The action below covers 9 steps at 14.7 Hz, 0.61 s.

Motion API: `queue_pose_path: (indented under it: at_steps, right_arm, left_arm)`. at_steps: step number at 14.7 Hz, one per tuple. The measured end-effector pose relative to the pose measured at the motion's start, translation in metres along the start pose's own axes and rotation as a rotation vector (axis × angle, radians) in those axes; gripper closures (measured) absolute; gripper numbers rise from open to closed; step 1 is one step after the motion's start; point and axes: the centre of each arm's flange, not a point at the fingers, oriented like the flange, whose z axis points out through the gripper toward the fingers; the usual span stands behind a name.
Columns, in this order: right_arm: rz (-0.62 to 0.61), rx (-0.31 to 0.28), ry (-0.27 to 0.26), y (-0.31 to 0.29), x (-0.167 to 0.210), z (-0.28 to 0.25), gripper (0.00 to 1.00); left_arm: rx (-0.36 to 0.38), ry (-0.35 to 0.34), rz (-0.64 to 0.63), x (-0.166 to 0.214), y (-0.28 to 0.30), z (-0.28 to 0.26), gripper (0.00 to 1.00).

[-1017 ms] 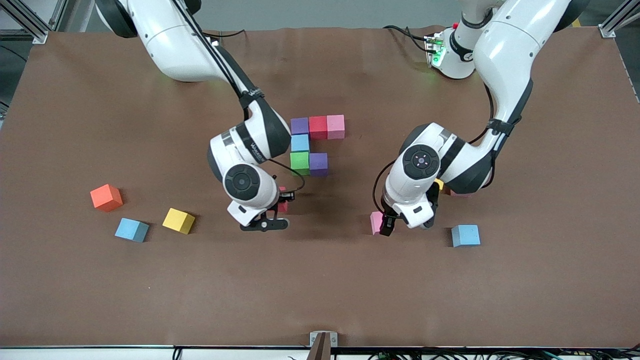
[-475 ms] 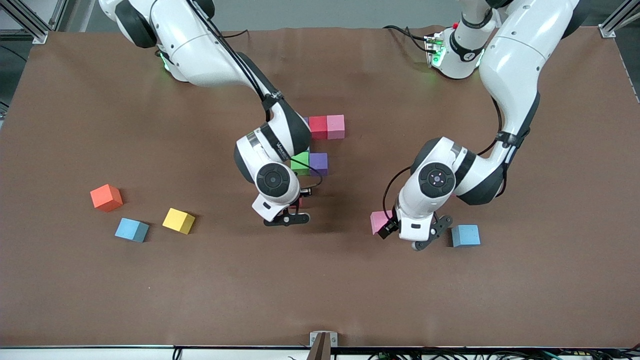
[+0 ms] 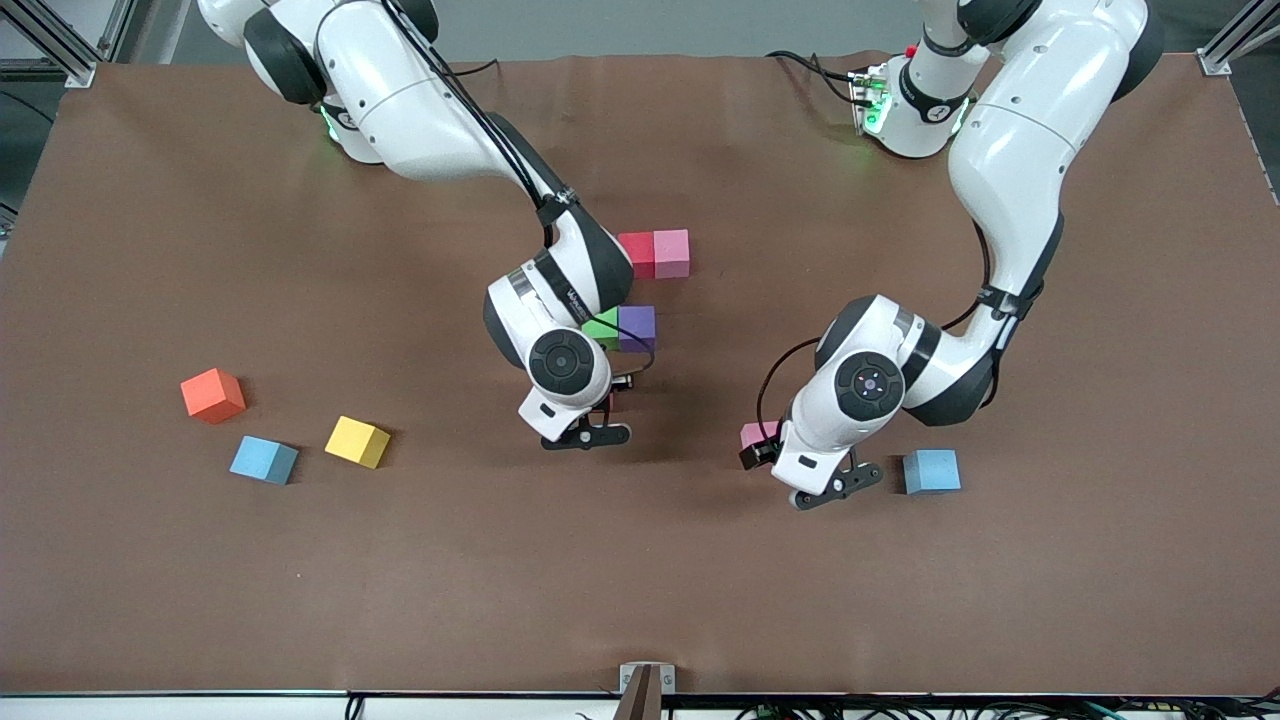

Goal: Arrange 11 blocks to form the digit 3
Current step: 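Grasp the light pink cube with the left gripper while right holds pink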

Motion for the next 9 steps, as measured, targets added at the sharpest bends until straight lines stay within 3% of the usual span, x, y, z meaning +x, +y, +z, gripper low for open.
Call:
queue_pose_path:
  at_steps: [5,9]
  right_arm:
    - [0.038,0.007,-0.010,-0.007,-0.005,0.002,0.47]
    - [0.041,-0.006,-0.030,-0.006,-0.008,0.010,0.47]
  left_arm:
    - [0.006,-0.018,0.002,-0.002,0.002,0.015,0.00]
    - [0.013,-0.035,0.002,-0.004,0.001,0.029,0.06]
